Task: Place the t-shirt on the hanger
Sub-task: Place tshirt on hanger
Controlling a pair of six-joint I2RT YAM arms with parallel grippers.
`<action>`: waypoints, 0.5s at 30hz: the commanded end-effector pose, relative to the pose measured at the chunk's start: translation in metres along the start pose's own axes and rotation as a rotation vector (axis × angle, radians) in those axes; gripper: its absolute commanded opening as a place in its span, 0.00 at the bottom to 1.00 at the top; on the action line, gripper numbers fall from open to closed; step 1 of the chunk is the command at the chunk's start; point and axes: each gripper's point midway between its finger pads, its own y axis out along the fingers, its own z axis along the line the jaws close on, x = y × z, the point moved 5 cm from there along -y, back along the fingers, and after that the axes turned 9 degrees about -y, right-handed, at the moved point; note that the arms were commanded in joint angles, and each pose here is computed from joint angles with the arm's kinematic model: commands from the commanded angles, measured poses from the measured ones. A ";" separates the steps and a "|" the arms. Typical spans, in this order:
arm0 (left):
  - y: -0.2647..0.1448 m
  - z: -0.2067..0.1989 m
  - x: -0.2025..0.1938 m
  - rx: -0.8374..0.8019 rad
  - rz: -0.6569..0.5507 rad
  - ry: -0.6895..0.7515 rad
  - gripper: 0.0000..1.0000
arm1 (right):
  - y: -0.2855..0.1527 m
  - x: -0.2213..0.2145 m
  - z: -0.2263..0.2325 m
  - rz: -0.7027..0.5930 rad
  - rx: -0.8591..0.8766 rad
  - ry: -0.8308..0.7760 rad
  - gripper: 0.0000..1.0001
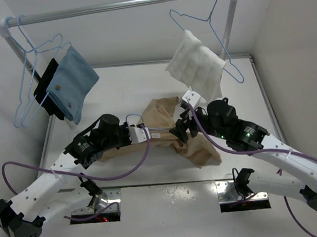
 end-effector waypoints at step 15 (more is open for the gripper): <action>-0.004 0.008 0.028 0.030 -0.151 -0.017 0.00 | 0.076 0.026 0.024 -0.094 0.197 0.064 0.11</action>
